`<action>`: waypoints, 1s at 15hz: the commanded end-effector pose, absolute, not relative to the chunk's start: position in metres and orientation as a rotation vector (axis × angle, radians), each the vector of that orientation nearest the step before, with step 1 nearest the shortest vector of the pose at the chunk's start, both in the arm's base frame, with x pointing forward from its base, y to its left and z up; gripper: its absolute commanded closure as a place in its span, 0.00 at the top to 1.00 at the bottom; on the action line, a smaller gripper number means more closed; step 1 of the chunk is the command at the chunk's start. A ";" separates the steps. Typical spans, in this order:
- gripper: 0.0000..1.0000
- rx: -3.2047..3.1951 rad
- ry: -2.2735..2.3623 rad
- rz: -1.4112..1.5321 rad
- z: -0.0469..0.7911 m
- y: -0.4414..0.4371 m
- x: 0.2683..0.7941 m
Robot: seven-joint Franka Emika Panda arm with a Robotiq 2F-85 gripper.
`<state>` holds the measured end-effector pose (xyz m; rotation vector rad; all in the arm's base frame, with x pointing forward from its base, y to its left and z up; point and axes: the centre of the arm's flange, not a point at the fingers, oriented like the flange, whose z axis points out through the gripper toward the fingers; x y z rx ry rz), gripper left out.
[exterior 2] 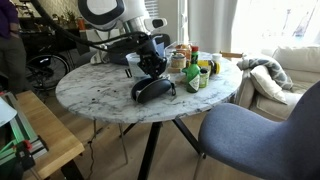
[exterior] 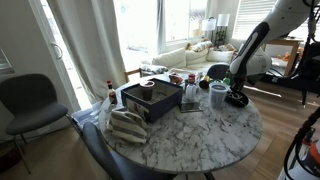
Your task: Remove the glasses from the case, then put them in the transparent bucket
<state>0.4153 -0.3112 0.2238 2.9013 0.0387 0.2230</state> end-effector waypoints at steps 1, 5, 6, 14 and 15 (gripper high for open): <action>0.03 2.887 0.043 0.325 0.278 -0.298 0.384; 0.03 2.849 0.059 0.475 0.318 -0.284 0.364; 0.03 2.870 0.121 0.540 0.322 -0.277 0.361; 0.03 2.764 0.456 0.988 0.371 -0.211 0.331; 0.03 2.762 0.450 1.045 0.373 -0.217 0.335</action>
